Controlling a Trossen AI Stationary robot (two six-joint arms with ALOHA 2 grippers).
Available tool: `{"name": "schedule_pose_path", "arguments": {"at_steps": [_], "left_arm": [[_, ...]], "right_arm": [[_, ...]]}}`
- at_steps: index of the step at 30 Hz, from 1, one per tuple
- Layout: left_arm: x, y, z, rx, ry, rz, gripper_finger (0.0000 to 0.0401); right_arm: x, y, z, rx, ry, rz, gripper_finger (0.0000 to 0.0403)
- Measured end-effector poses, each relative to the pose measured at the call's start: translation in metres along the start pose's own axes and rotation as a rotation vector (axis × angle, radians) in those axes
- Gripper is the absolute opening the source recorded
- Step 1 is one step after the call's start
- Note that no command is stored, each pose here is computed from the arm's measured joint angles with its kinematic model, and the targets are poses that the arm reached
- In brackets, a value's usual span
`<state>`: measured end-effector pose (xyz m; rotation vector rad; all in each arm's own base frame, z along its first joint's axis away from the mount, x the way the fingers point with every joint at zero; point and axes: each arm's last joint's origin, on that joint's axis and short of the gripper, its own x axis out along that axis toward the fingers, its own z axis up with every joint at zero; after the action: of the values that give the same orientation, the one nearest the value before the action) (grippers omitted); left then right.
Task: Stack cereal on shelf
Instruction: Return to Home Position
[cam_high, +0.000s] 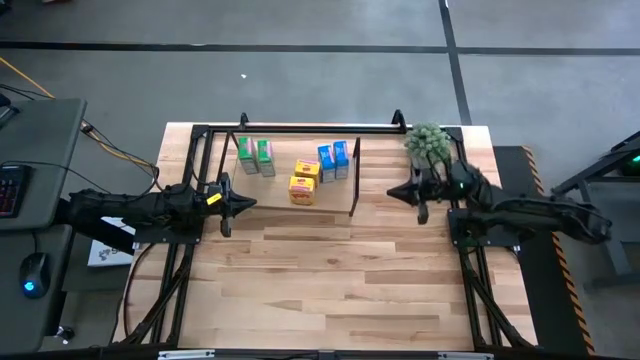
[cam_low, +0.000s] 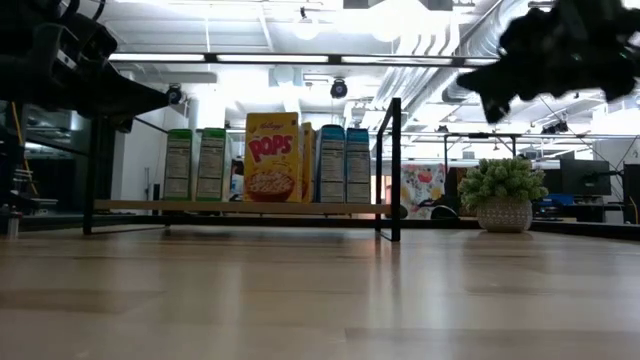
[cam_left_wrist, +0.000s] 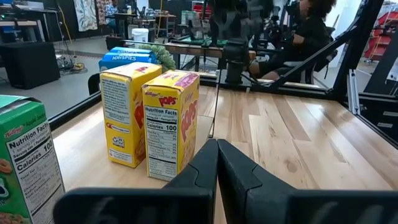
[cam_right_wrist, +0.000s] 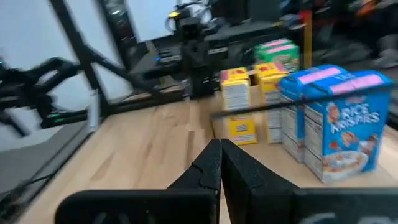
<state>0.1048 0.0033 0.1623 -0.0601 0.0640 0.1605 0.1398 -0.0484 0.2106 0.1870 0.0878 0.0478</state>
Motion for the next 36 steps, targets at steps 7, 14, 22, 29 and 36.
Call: {"name": "schedule_pose_path", "arguments": {"at_steps": [7, 14, 22, 29, 36], "left_arm": [[0.000, 0.000, 0.000, 0.000, 0.001, 0.000, 0.0003], [0.000, 0.000, 0.000, 0.000, 0.001, 0.000, 0.0003], [0.000, 0.000, 0.000, 0.000, 0.001, 0.000, 0.0003], [0.000, 0.000, 0.000, 0.000, 0.001, 0.000, 0.0003], [0.000, 0.000, 0.000, 0.000, 0.000, 0.000, 0.0003]], "right_arm": [[-0.001, 0.020, -0.039, -0.023, -0.054, -0.125, 0.0000], [0.001, 0.030, -0.047, -0.110, 0.030, -0.029, 0.0000], [-0.001, 0.031, -0.055, -0.156, 0.014, 0.022, 0.0000], [-0.002, 0.030, -0.061, -0.181, 0.021, 0.007, 0.0000], [-0.003, 0.028, -0.069, -0.168, 0.105, 0.000, 0.0000]]}}
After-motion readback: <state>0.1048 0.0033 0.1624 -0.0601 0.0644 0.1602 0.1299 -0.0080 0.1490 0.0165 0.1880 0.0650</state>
